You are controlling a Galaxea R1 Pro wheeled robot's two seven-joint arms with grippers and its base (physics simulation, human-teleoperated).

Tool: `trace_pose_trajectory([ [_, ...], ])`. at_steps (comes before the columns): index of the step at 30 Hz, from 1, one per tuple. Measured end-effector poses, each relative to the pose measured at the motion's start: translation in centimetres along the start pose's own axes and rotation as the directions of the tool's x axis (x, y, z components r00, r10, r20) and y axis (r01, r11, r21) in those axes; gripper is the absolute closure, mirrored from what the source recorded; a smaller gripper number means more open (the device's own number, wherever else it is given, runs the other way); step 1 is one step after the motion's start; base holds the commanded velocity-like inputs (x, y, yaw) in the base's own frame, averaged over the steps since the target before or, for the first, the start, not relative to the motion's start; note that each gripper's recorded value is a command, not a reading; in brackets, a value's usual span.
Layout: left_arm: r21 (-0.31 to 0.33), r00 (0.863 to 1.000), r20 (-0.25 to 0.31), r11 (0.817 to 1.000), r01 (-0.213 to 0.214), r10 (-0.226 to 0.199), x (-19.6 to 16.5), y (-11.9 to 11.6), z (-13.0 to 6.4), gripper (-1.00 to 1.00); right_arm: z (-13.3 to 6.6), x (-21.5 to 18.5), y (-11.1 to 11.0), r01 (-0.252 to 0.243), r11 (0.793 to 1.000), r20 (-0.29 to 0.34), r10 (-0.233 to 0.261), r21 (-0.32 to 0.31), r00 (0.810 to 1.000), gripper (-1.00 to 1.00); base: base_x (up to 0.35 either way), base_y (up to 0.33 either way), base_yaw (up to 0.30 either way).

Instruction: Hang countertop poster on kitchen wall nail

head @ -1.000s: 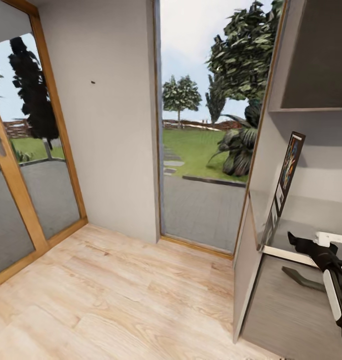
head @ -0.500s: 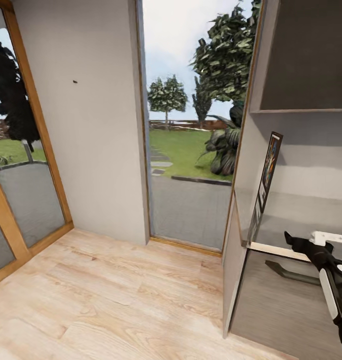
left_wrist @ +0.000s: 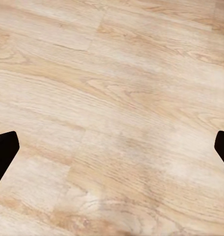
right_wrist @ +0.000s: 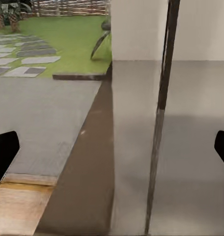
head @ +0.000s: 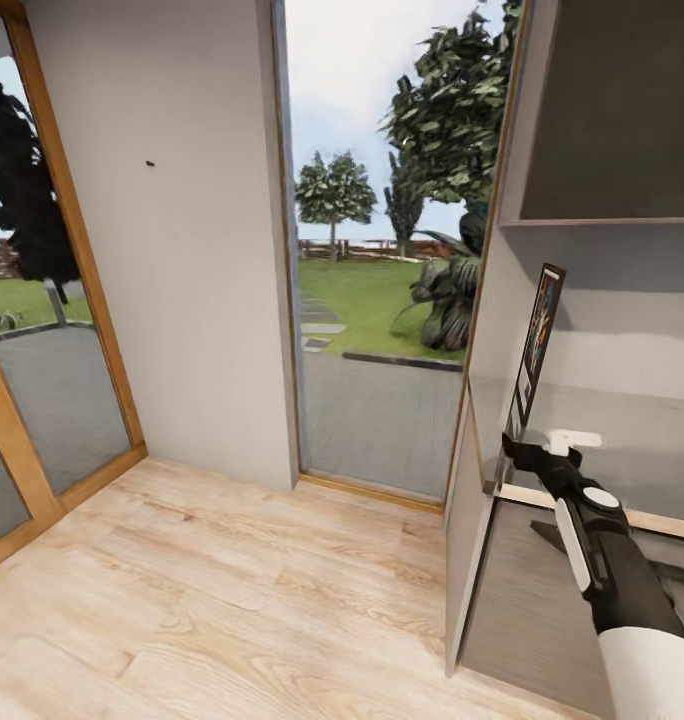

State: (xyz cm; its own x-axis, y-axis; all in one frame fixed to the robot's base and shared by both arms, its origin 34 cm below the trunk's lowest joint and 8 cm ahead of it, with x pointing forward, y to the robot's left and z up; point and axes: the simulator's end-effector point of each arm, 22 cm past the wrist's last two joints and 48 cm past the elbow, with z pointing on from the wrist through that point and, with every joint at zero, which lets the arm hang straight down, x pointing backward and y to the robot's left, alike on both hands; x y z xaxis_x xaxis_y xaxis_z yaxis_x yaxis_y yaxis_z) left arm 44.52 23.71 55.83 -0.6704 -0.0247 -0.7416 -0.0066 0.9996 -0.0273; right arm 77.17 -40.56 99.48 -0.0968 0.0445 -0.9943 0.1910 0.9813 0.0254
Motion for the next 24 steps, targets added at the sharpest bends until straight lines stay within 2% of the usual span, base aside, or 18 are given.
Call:
trace_pose_trajectory([
  [3, 0.000, 1.000, 0.000, 1.000, 0.000, 0.000, 0.0, 0.0, 0.0, -1.00, 0.3, -0.5, 1.3, 0.002, 1.000, 0.006, -0.002, -0.008, 1.000, -1.00, 0.002, 0.000, 0.000],
  [8, 0.001, 1.000, 0.001, 1.000, -0.001, 0.001, 0.0, 0.0, 0.0, -1.00, 0.4, -0.9, 1.7, 0.000, 1.000, 0.013, 0.000, -0.011, 1.000, -1.00, 0.091, 0.000, 0.000],
  [16, 0.002, 1.000, 0.002, 1.000, -0.001, 0.001, -0.1, -0.1, 0.0, -1.00, 0.5, -0.8, 1.4, -0.002, 1.000, 0.013, 0.002, -0.003, 1.000, -1.00, 0.059, 0.000, 0.000],
  [24, 0.002, 1.000, 0.006, 1.000, -0.001, 0.001, -0.3, -0.1, 0.0, -1.00, 0.4, -1.2, 1.0, -0.003, 1.000, 0.022, 0.002, 0.003, 1.000, -1.00, 0.149, 0.000, 0.000],
])
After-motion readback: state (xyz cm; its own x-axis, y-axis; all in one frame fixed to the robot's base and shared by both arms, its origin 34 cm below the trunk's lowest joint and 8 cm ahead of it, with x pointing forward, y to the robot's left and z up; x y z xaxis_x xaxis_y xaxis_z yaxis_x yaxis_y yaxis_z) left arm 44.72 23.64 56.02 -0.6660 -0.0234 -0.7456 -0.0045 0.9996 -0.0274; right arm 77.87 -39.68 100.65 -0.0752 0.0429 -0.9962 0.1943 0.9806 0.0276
